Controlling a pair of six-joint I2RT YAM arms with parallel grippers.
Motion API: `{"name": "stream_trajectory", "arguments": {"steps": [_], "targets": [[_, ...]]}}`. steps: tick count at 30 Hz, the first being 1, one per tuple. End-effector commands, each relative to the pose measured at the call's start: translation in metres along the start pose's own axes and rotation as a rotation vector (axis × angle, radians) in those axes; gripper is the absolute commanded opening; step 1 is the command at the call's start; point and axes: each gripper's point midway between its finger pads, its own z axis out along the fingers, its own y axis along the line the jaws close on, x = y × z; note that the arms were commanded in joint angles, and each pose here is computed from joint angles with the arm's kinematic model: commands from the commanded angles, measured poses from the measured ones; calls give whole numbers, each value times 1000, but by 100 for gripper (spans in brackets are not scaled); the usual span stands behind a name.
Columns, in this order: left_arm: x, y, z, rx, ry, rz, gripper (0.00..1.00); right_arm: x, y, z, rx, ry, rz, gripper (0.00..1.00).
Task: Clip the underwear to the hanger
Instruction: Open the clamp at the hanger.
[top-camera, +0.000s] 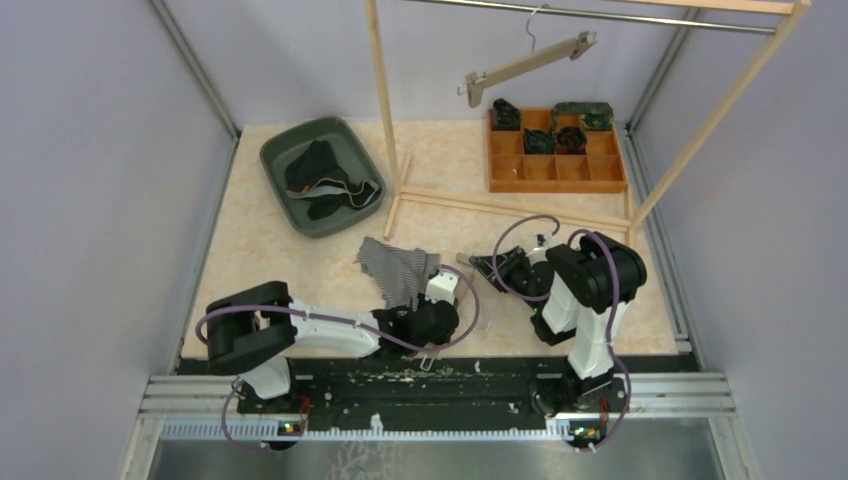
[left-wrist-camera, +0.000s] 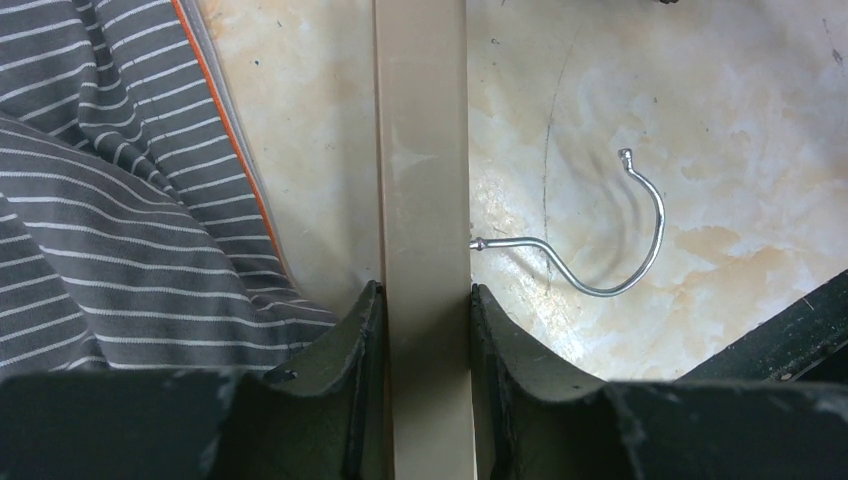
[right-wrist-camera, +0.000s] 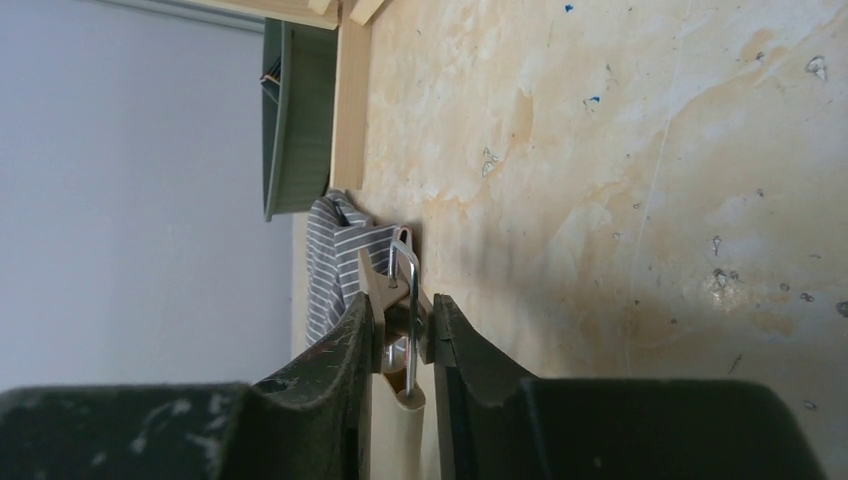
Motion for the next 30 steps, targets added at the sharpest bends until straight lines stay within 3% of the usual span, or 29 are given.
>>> {"name": "stream_trajectory", "arguments": {"steps": [1, 6, 12, 30], "targets": [[-19, -2, 0, -13, -52, -23, 0, -25, 44, -3, -182, -100, -81, 26], [-19, 0, 1, -19, -49, -28, 0, -25, 44, -3, -182, -100, -80, 36], [-20, 4, 1, -28, -47, -33, 0, -26, 44, -3, -183, -102, -81, 41], [-20, -2, 4, -12, -42, -30, 0, -23, 44, 0, -190, -84, -83, 40]]}}
